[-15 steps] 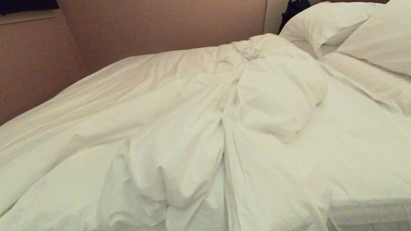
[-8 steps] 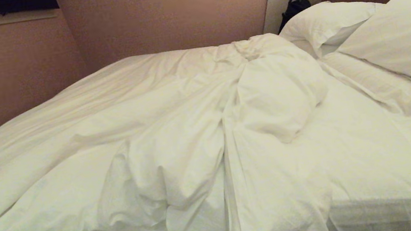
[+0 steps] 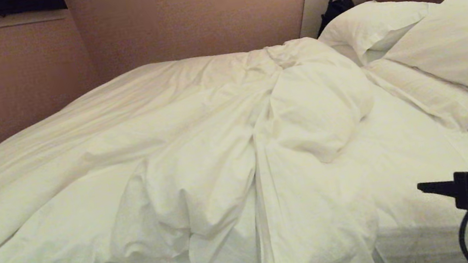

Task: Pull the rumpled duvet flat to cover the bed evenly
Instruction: Hold the folded corner of the quilt

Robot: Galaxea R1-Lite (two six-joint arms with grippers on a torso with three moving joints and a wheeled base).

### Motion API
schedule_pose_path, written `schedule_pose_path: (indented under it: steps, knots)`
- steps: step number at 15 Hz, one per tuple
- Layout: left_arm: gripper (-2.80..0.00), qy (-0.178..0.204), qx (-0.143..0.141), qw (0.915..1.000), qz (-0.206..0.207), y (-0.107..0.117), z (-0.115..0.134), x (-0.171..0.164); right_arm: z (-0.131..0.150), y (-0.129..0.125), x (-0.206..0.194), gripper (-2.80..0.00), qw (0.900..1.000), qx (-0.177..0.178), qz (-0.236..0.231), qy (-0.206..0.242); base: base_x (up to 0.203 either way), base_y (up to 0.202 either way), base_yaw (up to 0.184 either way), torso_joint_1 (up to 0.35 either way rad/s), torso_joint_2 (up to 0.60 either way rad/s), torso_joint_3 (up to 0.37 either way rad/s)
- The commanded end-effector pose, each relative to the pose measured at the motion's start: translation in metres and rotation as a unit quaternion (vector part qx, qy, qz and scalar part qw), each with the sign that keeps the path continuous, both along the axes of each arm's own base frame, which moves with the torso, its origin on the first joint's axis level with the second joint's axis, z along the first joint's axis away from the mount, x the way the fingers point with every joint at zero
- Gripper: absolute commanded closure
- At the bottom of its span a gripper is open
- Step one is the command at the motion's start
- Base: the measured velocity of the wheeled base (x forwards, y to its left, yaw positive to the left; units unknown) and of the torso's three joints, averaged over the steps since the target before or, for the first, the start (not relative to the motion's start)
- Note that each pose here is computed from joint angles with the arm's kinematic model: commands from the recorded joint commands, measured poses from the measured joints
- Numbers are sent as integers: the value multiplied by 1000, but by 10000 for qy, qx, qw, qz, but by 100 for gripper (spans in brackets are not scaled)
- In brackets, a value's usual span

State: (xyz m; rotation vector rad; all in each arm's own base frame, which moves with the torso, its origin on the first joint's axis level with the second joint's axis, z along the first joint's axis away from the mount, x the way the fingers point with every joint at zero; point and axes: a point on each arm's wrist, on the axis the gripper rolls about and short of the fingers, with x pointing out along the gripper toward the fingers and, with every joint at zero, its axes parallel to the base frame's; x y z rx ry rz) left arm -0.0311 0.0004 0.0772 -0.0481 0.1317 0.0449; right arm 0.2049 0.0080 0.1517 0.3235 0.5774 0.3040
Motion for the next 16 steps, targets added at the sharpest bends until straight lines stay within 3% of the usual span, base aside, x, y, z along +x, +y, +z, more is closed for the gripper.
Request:
schedule_pose_path:
  steps: [1, 5, 7, 16]
  knots:
    - [0, 6, -4, 10000, 7, 0, 0, 0, 18, 0, 41, 0, 9917, 3, 8, -1282, 0, 0, 0, 0, 0, 0]
    - [0, 3, -4, 10000, 7, 0, 0, 0, 65, 0, 44, 0, 9844, -36, -19, -1760, 0, 0, 0, 0, 0, 0]
    - [0, 3, -4, 10000, 7, 0, 0, 0, 78, -1, 47, 0, 9861, -42, -41, -1659, 0, 0, 0, 0, 0, 0]
    - [0, 3, -4, 10000, 7, 0, 0, 0, 50, -7, 81, 0, 9958, -47, -156, -904, 0, 0, 0, 0, 0, 0]
